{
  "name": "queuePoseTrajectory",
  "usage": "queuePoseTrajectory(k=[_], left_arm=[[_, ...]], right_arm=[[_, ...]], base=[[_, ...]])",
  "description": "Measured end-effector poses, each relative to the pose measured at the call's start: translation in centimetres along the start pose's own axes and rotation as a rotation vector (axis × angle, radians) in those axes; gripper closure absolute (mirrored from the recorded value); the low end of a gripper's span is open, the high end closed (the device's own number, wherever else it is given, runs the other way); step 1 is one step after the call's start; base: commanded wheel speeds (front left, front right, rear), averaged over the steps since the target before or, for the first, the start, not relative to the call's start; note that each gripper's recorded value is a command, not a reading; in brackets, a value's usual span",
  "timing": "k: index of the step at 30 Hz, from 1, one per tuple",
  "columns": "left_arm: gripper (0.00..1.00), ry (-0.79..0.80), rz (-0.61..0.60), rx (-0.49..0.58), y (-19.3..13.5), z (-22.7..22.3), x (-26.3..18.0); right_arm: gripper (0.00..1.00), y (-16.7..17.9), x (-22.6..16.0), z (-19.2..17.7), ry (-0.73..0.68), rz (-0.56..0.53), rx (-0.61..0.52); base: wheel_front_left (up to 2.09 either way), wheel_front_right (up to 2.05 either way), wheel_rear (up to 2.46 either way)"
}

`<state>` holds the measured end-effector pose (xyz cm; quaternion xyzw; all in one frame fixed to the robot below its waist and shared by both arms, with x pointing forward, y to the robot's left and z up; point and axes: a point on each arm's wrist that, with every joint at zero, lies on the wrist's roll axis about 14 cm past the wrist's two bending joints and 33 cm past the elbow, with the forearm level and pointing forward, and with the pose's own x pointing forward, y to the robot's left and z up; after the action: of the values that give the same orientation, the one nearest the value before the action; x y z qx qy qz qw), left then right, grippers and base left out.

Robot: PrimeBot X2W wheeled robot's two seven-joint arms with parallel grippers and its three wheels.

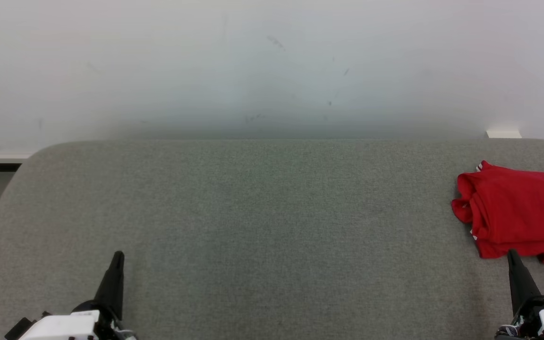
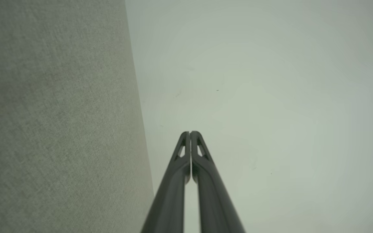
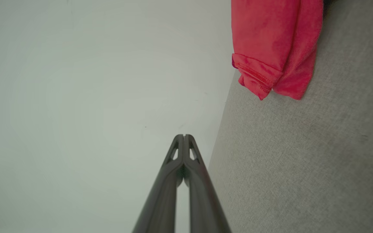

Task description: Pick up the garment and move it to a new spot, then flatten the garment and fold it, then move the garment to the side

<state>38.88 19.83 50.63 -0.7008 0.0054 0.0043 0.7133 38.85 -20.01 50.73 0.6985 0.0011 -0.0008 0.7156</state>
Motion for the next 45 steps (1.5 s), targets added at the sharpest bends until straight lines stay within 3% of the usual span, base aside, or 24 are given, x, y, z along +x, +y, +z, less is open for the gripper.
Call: queuePoseTrajectory(k=[45], left_arm=[[1.00, -0.001, -0.008, -0.019, -0.18, 0.09, 0.08]], right_arm=[[1.00, 0.02, 0.12, -0.02, 0.000, 0.002, 0.028]], base=[[0.00, 0.00, 0.00]])
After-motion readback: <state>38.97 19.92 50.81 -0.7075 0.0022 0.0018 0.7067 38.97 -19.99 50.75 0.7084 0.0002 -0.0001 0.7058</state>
